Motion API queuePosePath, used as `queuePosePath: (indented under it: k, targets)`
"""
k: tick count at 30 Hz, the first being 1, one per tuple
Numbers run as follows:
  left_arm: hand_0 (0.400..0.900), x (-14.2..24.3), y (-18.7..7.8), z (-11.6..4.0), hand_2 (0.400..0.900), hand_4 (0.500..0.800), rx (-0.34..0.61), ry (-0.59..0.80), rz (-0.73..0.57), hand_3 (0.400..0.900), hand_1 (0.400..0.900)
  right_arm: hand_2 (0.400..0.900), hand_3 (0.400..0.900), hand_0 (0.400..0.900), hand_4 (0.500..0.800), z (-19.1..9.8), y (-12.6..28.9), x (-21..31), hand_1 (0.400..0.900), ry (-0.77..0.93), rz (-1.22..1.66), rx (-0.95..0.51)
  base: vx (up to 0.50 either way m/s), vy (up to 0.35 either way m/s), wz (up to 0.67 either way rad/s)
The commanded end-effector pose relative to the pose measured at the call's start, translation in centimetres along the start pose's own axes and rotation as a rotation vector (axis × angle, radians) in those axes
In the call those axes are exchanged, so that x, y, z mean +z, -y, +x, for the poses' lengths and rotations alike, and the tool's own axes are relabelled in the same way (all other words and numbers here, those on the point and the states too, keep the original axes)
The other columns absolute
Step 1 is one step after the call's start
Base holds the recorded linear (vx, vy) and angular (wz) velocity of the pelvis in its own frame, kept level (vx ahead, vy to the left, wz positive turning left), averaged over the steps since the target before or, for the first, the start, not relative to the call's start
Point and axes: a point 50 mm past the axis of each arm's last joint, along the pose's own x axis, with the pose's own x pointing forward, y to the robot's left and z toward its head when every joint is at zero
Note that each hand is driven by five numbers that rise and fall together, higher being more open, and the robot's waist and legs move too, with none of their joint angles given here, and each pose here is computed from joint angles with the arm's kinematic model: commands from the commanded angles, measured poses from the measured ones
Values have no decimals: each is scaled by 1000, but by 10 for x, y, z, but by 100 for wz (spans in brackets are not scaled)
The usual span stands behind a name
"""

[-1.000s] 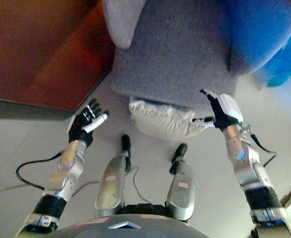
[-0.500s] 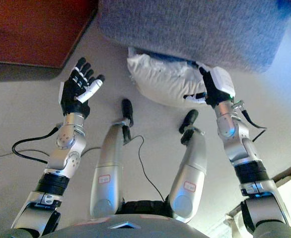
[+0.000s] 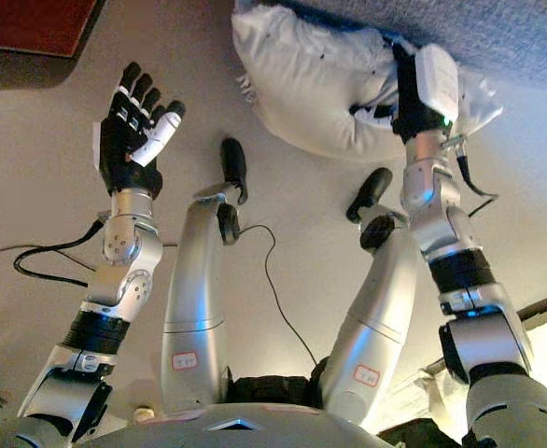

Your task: Pick up the pillow and put it on the sofa.

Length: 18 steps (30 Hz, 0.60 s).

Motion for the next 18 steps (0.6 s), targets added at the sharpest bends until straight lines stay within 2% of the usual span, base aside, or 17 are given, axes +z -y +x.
queuePosePath:
  k: [1, 12, 18]
  targets:
    - [900, 34, 11, 0, 900, 800, -30, 176, -86, 900, 900, 400, 400, 400, 500, 20, 23, 19, 400, 43, 59, -101, 1, 54, -4]
    - [900, 35, 15, 4, 900, 800, -14, 183, -108, 900, 900, 400, 400, 400, 500, 12, 15, 21, 400, 50, 93, -109, 9, 9, -1]
    - [900, 20, 5, 5, 900, 800, 62, 125, -92, 900, 900, 400, 400, 400, 500, -1, 11, 24, 400, 83, 144, -109, 26, -17, 0]
